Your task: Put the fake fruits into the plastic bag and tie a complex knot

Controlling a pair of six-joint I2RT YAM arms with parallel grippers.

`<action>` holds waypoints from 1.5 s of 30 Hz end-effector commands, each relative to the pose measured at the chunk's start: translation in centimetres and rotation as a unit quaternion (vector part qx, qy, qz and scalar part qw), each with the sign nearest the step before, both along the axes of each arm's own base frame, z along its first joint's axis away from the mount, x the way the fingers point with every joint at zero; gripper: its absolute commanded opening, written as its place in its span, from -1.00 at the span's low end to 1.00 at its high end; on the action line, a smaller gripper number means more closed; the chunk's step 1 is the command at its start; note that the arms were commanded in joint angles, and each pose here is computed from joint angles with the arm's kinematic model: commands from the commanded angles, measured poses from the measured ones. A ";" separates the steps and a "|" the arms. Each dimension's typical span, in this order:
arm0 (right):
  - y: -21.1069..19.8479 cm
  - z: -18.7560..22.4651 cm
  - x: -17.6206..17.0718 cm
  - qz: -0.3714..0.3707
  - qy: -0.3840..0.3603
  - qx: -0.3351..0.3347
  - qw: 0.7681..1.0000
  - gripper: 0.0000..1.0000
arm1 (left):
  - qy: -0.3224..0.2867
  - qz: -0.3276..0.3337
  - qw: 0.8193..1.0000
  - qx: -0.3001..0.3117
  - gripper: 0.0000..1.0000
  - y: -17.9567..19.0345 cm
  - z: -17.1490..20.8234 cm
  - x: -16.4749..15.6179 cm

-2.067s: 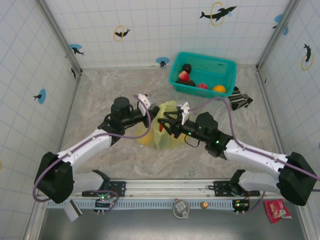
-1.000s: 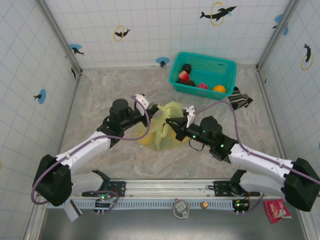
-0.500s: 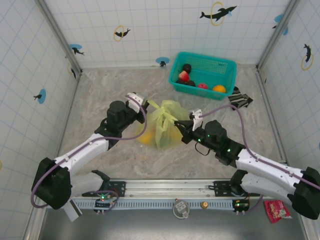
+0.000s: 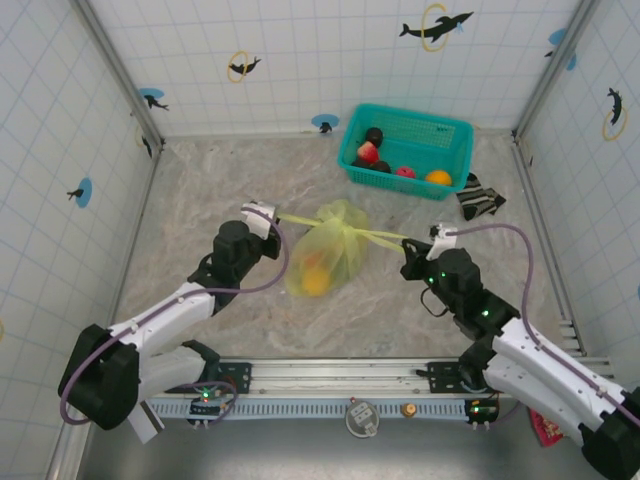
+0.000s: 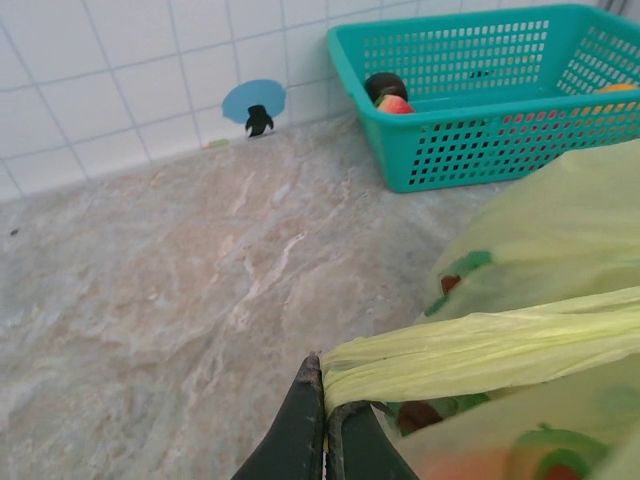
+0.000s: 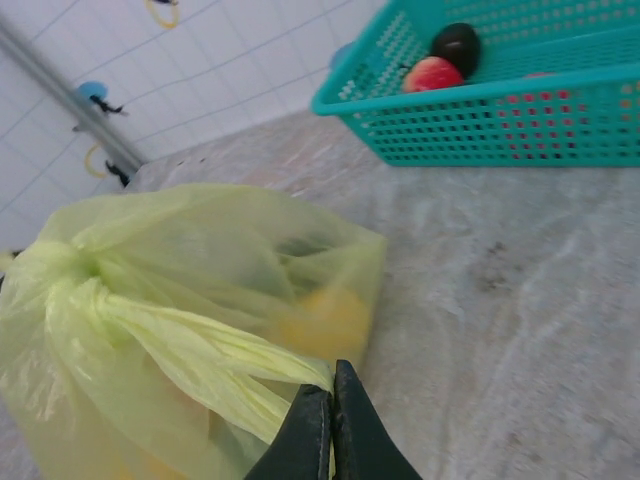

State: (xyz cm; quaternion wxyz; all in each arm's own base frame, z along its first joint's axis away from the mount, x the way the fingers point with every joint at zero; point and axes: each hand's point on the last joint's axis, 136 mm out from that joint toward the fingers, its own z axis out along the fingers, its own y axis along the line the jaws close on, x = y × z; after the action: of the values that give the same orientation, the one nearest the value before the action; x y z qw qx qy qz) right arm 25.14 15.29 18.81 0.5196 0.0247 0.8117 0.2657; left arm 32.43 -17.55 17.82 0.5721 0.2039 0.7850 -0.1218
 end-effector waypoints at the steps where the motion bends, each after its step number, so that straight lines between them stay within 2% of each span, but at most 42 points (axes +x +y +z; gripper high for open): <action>1: -6.4 -1.8 1.0 -0.151 0.023 0.000 0.988 -1.00 | -0.008 0.140 0.990 -0.006 -1.00 6.0 0.3 1.9; 7: -6.1 -2.6 1.6 -0.136 0.057 0.004 0.989 -1.00 | 0.009 0.107 0.994 -0.010 -1.00 4.7 0.2 2.1; 12: -8.3 -3.0 1.6 -0.185 0.065 -0.024 0.980 -1.00 | 0.012 0.139 0.990 0.000 -1.00 5.9 -0.5 2.1; 20: -8.0 -4.3 2.1 -0.154 0.096 -0.003 0.983 -1.00 | 0.048 0.157 0.986 0.021 -1.00 6.7 -2.5 1.6; 22: -6.5 -4.0 2.3 -0.112 0.096 0.008 0.989 -1.00 | 0.059 0.114 0.992 0.013 -1.00 5.2 -2.3 1.4; 25: -3.8 -2.2 2.4 -0.040 0.076 0.022 0.996 -0.60 | 0.097 0.011 0.995 -0.026 -0.98 1.3 -2.1 0.3; 29: -1.9 2.3 2.4 0.024 0.012 0.023 0.999 0.28 | 0.101 -0.028 0.992 -0.076 -0.05 0.1 -0.7 -1.4; 30: -2.2 3.4 2.4 0.021 -0.001 0.015 1.000 0.46 | 0.095 -0.032 0.992 -0.081 0.32 0.2 -0.2 -1.9; 31: -2.6 3.9 2.4 0.012 -0.006 0.006 1.000 0.59 | 0.085 -0.031 0.993 -0.082 0.90 0.5 0.4 -2.3; 32: -3.3 4.4 2.4 -0.002 -0.017 -0.007 1.000 0.70 | 0.079 -0.022 0.993 -0.080 0.95 1.1 0.6 -2.8; 35: -4.7 5.5 1.9 -0.020 -0.055 -0.044 0.997 0.99 | 0.080 0.026 0.995 -0.053 0.95 3.5 0.3 -3.7; 40: -7.2 6.2 2.0 -0.078 -0.090 -0.070 0.990 0.99 | 0.099 0.070 0.992 -0.028 0.95 5.5 -2.0 -4.4; 43: -9.5 5.6 2.8 -0.148 -0.072 -0.099 0.981 0.99 | 0.065 0.169 0.983 -0.014 0.95 8.9 -1.8 -3.3; 45: -12.9 4.4 3.3 -0.245 -0.052 -0.137 0.958 0.99 | 0.029 0.221 0.975 0.005 0.95 10.8 -1.0 -2.6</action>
State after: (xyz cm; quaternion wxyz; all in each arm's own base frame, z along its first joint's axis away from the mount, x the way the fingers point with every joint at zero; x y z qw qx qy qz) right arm 27.87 7.04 24.12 0.6014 0.0624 0.7844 0.1385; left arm 28.91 -10.62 16.10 0.5308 0.0923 0.8381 -0.0852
